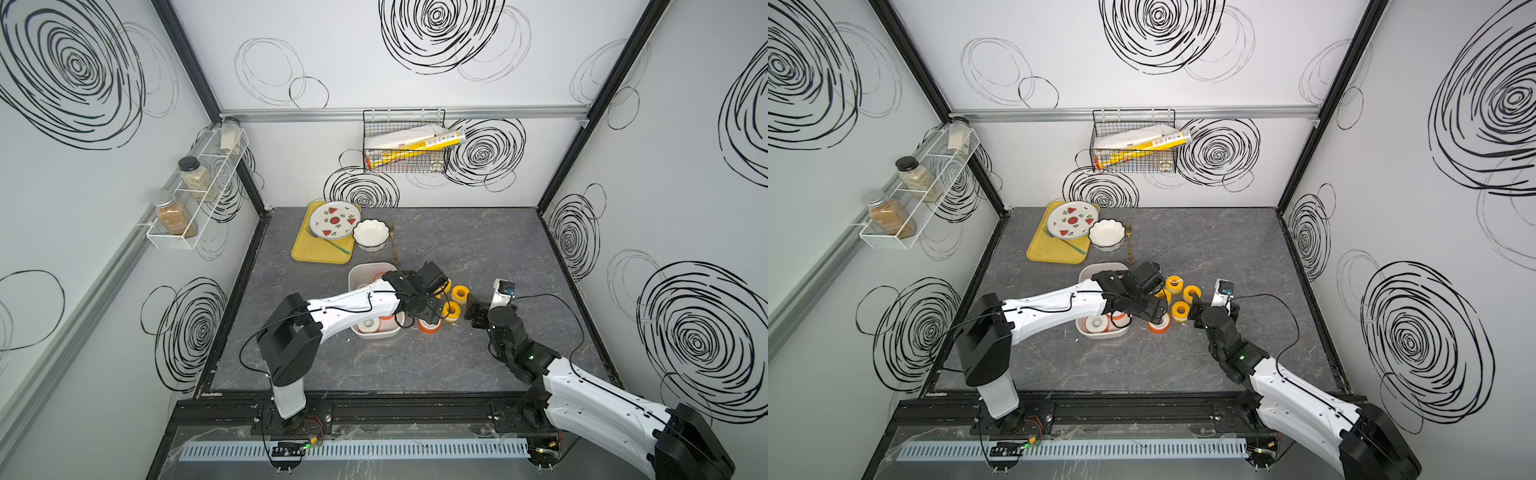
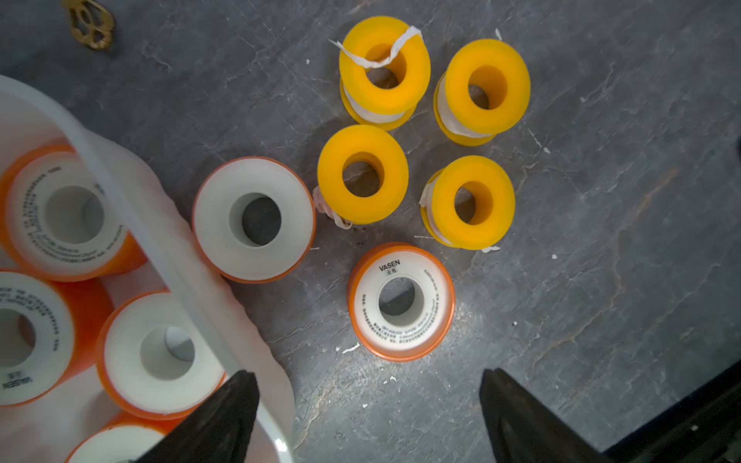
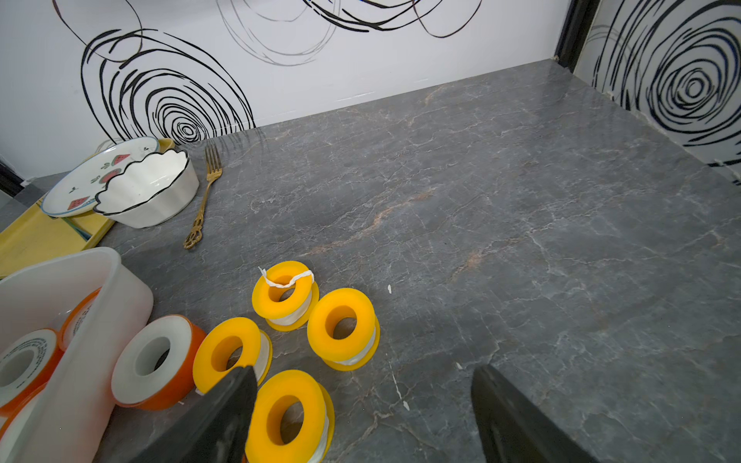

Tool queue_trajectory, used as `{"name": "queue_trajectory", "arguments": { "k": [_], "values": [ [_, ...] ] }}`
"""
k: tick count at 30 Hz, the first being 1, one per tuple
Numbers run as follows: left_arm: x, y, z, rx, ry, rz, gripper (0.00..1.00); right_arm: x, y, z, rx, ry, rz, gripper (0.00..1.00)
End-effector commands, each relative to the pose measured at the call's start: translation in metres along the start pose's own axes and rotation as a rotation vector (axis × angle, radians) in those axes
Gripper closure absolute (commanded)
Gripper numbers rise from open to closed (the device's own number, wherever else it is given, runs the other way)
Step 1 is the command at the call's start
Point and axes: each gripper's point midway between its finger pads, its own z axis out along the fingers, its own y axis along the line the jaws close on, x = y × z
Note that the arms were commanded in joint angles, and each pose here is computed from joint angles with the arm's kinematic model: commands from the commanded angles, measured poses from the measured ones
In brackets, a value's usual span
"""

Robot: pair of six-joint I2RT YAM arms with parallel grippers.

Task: Put the sealing tape into the storage box
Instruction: Pick up the sealing tape at the center of the board.

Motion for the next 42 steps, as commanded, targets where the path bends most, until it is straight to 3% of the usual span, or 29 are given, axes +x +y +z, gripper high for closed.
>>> {"name": "queue_trajectory", "arguments": {
  "k": [1,15,25,42],
  "values": [
    [0.002,-0.011,0.009,0.003,0.033,0.042,0.07,-0.004,-0.004,0.000,0.017,-0.019,0.017,0.11],
    [0.015,-0.014,0.051,-0.061,0.108,0.067,0.06,-0.004,-0.003,0.000,0.014,-0.017,0.015,0.11],
    [0.022,-0.017,0.065,-0.062,0.130,0.070,0.07,-0.005,-0.002,0.000,0.013,-0.018,0.015,0.11],
    [0.018,-0.021,0.070,-0.079,0.103,0.051,0.36,-0.003,-0.001,0.002,0.013,-0.010,0.008,0.10]
  ]
}}
